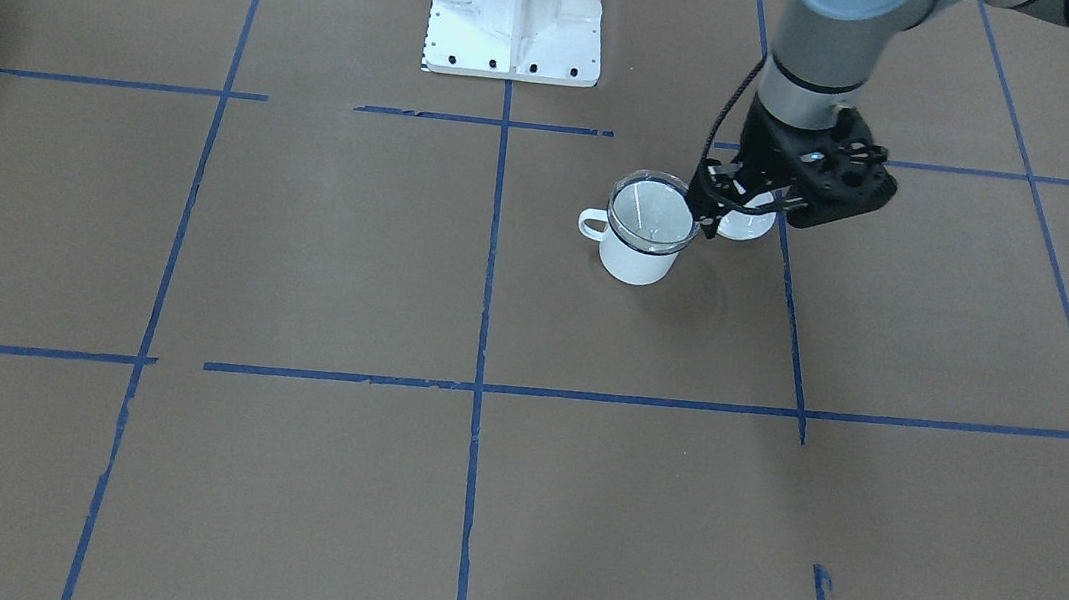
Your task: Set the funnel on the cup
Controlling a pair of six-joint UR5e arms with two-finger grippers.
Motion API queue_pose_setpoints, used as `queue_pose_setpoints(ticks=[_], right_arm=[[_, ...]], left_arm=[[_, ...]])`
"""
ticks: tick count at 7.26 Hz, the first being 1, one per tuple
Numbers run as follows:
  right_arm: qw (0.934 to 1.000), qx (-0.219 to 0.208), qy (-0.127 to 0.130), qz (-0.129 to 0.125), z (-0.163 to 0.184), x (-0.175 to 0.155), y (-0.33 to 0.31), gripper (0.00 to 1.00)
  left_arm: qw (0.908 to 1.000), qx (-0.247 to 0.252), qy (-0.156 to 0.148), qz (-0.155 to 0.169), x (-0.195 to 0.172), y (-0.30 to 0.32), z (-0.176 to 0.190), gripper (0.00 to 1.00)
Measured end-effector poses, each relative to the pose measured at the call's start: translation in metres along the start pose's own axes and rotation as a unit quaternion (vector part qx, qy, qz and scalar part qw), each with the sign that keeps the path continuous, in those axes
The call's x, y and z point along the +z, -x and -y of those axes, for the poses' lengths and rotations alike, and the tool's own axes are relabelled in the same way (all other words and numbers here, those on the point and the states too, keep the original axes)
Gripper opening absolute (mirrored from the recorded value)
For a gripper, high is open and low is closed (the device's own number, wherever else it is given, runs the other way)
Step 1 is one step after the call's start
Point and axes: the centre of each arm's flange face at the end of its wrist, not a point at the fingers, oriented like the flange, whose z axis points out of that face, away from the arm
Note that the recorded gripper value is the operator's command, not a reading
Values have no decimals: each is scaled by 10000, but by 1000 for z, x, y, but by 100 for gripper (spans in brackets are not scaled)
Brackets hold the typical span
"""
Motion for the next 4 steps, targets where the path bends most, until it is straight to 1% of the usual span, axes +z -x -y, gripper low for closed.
queue_pose_setpoints(ticks=[1, 2, 4], right_arm=[[10000, 0, 0, 0, 0, 0, 0, 100], [10000, 0, 0, 0, 0, 0, 0, 100], [10000, 0, 0, -3, 0, 0, 0, 100]], left_arm=[[9996, 283, -27, -21, -16, 49, 38, 100], [9983, 568, -102, 38, -27, 102, 70, 100], [9928, 1166, -98, 260, -32, 225, 117, 100]])
